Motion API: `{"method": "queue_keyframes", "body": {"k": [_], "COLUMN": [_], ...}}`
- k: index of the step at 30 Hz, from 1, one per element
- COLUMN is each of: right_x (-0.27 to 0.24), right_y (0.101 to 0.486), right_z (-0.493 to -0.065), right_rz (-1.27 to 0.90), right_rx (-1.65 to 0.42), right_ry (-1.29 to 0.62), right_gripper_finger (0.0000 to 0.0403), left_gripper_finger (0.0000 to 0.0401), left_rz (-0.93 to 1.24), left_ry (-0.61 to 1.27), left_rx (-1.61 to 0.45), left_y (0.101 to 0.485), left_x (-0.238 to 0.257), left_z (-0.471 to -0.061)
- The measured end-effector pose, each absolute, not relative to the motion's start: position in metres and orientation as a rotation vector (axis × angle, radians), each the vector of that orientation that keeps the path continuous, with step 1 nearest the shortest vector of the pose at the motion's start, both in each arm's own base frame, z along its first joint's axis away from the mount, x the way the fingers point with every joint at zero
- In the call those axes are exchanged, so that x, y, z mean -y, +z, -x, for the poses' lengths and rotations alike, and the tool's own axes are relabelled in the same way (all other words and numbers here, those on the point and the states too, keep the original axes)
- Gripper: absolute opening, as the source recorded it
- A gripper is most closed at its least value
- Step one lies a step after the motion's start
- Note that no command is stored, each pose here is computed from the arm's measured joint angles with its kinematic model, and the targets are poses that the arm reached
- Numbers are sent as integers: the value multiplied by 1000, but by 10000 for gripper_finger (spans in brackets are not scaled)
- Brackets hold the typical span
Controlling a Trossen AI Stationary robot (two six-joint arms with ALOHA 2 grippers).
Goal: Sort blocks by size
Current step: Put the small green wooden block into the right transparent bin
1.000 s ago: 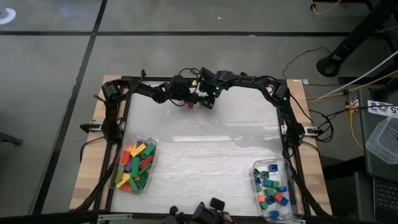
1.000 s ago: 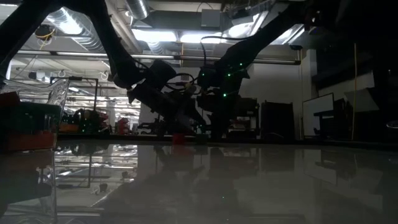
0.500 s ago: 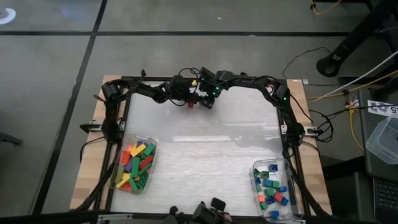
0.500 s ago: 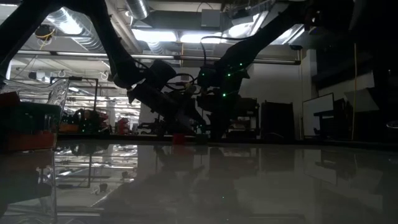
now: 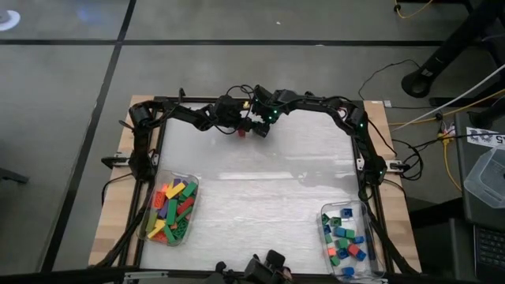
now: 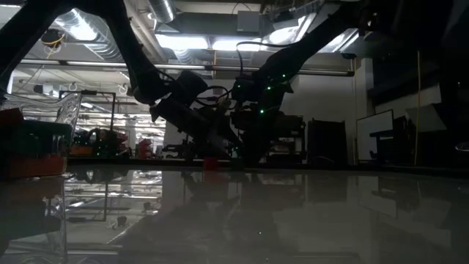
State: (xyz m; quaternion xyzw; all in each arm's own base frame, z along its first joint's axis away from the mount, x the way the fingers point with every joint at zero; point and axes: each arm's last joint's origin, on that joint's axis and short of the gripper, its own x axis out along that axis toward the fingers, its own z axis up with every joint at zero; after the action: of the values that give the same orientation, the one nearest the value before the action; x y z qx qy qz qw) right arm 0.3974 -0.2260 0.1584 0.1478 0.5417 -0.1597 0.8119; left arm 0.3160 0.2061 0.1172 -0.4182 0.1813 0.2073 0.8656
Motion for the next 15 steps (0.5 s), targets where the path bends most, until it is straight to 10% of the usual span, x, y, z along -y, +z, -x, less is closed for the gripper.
{"method": "queue_keyframes", "body": {"k": [15], "right_x": [225], "right_y": [160], "right_z": [-402], "right_rz": [-338], "right_rx": [-1097], "right_ry": [-231], "right_gripper_finger": [257], "left_gripper_finger": [225], "left_rz": [876], "left_ry": [435], "left_rx": [-380], "left_y": [117], "left_x": [-206], "left_z": [-316]}}
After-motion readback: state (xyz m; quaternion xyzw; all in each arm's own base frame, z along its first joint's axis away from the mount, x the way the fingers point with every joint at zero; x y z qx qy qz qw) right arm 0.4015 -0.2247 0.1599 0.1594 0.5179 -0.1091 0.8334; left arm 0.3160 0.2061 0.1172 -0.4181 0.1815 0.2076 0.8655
